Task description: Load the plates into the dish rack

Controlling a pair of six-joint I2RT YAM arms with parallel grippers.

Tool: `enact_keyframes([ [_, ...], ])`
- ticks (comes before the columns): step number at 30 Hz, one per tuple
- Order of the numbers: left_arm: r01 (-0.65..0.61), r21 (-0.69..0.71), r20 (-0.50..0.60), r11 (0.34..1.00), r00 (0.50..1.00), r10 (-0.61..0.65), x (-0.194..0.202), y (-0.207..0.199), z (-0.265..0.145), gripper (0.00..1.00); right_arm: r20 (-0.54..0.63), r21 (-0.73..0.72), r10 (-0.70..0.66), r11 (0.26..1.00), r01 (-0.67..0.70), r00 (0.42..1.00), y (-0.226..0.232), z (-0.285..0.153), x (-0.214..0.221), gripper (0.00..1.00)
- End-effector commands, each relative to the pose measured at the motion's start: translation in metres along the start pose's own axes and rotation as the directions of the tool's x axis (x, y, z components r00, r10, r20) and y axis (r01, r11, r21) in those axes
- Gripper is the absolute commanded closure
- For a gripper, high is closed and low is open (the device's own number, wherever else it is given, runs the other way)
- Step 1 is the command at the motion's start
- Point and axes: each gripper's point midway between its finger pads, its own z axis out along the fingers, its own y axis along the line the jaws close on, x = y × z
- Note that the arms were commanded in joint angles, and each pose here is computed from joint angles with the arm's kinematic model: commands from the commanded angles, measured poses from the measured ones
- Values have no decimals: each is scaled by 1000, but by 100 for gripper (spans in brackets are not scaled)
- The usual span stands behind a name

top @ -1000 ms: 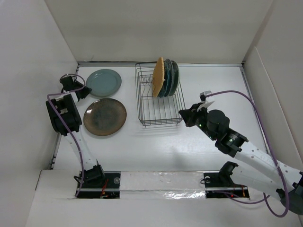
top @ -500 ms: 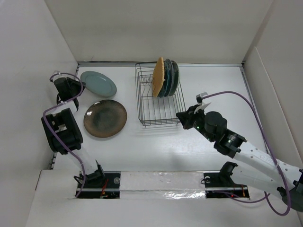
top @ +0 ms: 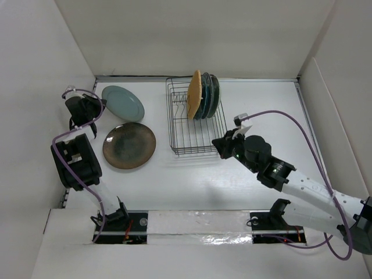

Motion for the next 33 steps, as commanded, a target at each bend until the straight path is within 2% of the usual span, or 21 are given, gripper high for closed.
enact_keyframes([
  [1, -127, 235, 168, 964, 982, 89, -64, -86, -26, 100, 116, -58, 33, 998, -26, 993, 22, 2, -42, 96],
  [12, -158, 369, 254, 916, 965, 64, -100, -147, -60, 100, 115, -86, 21, 996, -11, 993, 34, 14, -47, 93],
  [18, -189, 427, 266, 884, 961, 77, -108, -184, -75, 100, 113, -120, 26, 993, -12, 993, 47, 27, -51, 89],
  [21, -177, 434, 265, 883, 962, 63, -108, -187, -83, 100, 104, -152, 24, 988, -8, 994, 58, 40, -52, 69],
  [22, -169, 445, 260, 879, 964, 54, -107, -191, -87, 100, 88, -191, 20, 982, -3, 996, 66, 45, -50, 52],
  [23, -165, 450, 257, 878, 965, 50, -107, -192, -89, 100, 99, -211, 26, 977, -4, 995, 72, 51, -61, 45],
  [24, -164, 463, 254, 871, 966, 47, -105, -199, -95, 100, 55, -222, 20, 975, -7, 998, 76, 67, -47, 34],
  [27, -161, 489, 251, 857, 967, 38, -105, -211, -112, 100, 16, -314, 49, 949, -42, 999, 96, 88, -45, 21],
  [30, -153, 525, 233, 837, 972, 31, -101, -226, -130, 100, 50, -360, 118, 928, -93, 992, 97, 105, -69, 16],
  [33, -149, 556, 232, 818, 972, 19, -100, -237, -151, 100, 11, -412, 170, 899, -150, 985, 95, 129, -71, 10],
])
